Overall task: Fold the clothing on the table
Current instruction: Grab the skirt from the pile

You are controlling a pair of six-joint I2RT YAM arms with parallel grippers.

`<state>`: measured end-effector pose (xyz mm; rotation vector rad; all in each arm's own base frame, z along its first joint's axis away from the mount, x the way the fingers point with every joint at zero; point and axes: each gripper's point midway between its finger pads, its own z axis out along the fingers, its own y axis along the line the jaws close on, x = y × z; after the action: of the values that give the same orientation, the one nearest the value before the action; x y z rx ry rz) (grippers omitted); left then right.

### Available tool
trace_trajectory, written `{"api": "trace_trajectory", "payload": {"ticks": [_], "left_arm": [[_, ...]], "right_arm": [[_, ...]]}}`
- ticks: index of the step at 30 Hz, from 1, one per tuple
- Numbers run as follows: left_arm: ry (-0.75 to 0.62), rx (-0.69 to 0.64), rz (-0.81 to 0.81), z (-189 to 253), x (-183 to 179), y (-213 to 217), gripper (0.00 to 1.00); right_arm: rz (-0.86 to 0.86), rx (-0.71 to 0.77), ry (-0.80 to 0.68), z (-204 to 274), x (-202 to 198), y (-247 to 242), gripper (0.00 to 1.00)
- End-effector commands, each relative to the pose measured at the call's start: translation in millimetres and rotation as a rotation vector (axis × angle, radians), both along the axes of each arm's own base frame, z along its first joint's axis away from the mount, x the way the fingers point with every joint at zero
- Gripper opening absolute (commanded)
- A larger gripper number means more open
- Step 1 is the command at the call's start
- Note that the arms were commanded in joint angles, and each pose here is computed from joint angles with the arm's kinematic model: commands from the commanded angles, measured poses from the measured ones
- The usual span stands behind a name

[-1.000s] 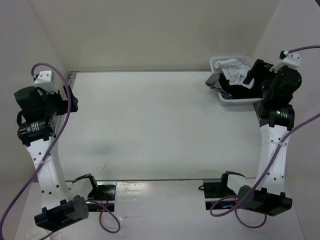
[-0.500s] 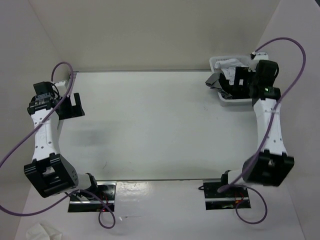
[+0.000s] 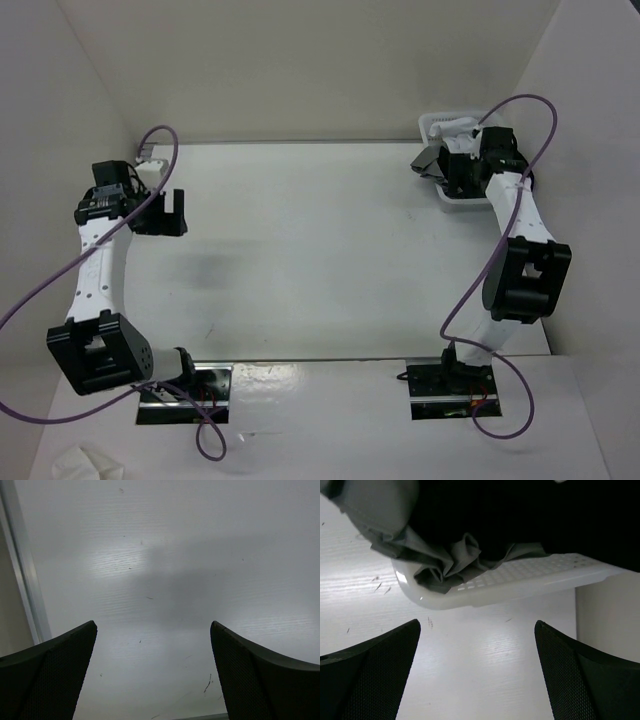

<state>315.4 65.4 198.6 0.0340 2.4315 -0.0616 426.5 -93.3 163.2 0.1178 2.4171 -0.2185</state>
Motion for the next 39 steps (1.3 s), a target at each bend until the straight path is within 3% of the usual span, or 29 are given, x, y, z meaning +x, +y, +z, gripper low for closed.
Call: {"api": "trace_trajectory", "payload": {"ticks": [1,6,14,22,26,39], "left_arm": [[0.051,0.044,-0.084,-23,5,-5,1.00],[0.041,0.011,-0.131,-32,9,-19,1.00],[-0.011,-0.024,-0.128,-17,10,-29,1.00],[-0.032,0.012,-0.105,-9,7,-23,1.00],[-0.030,0.019,-0.099,-9,7,-22,1.00],[0.028,0.002,-0.100,-28,8,-21,1.00]], "right_arm": [[-0.088,-0.090,-0.048,26,15,-19,0.99],[-0.134,-0.207,-0.003,16,23,-43,0.99],[-0.184,-0.191,0.038,-12,44,-81,0.99],[-0.108,-0.045,0.021,-9,91,-63,0.98],[-0.089,-0.072,-0.006,1,111,-59,0.98],[-0.070,-0.083,0.108,-61,118,-59,0.98]]}}
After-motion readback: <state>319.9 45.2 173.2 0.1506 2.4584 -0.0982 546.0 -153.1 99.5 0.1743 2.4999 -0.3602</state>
